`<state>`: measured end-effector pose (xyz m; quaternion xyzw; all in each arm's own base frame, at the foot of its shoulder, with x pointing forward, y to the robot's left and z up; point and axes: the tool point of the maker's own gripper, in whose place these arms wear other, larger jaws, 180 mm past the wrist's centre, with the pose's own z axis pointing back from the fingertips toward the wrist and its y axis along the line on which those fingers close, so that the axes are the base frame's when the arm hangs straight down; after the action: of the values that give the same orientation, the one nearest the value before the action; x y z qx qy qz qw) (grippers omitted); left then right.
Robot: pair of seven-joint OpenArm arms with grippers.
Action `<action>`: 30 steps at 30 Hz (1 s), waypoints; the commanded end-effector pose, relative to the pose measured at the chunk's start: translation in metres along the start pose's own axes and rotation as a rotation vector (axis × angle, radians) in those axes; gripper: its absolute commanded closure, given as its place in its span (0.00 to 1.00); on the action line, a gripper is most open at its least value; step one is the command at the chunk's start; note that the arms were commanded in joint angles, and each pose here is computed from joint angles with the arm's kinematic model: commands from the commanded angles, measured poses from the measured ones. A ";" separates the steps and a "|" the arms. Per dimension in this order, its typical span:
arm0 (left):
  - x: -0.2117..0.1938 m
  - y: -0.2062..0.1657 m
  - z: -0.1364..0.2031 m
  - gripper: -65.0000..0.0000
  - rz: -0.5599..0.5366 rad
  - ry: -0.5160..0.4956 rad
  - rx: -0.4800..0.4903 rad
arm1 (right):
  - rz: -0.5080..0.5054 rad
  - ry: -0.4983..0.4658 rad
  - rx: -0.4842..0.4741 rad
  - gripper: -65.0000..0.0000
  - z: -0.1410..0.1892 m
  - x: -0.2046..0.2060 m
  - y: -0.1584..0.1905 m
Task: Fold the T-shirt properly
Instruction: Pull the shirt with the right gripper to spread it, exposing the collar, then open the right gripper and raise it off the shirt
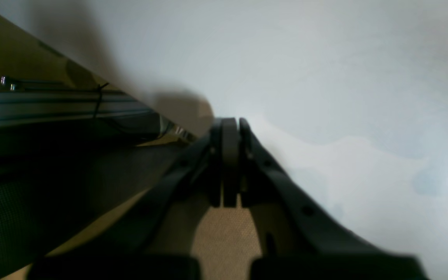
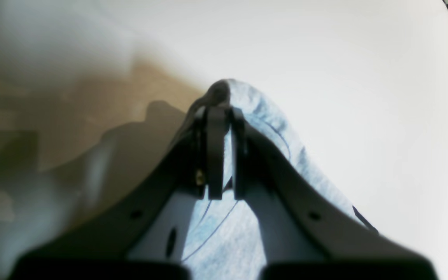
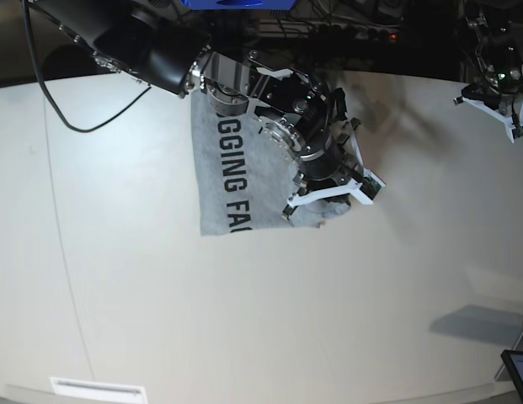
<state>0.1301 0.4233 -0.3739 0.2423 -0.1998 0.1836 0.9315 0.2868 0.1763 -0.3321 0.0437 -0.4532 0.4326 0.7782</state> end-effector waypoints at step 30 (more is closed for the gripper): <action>0.041 -0.057 0.042 1.00 -0.245 -0.180 -0.147 | -0.149 0.062 -0.291 1.00 0.078 -0.069 -0.116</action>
<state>0.1833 0.3555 -0.3478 0.1907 -0.2714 0.0335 0.9428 0.2957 0.0187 -0.3171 -0.0553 -0.4531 0.3115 0.8334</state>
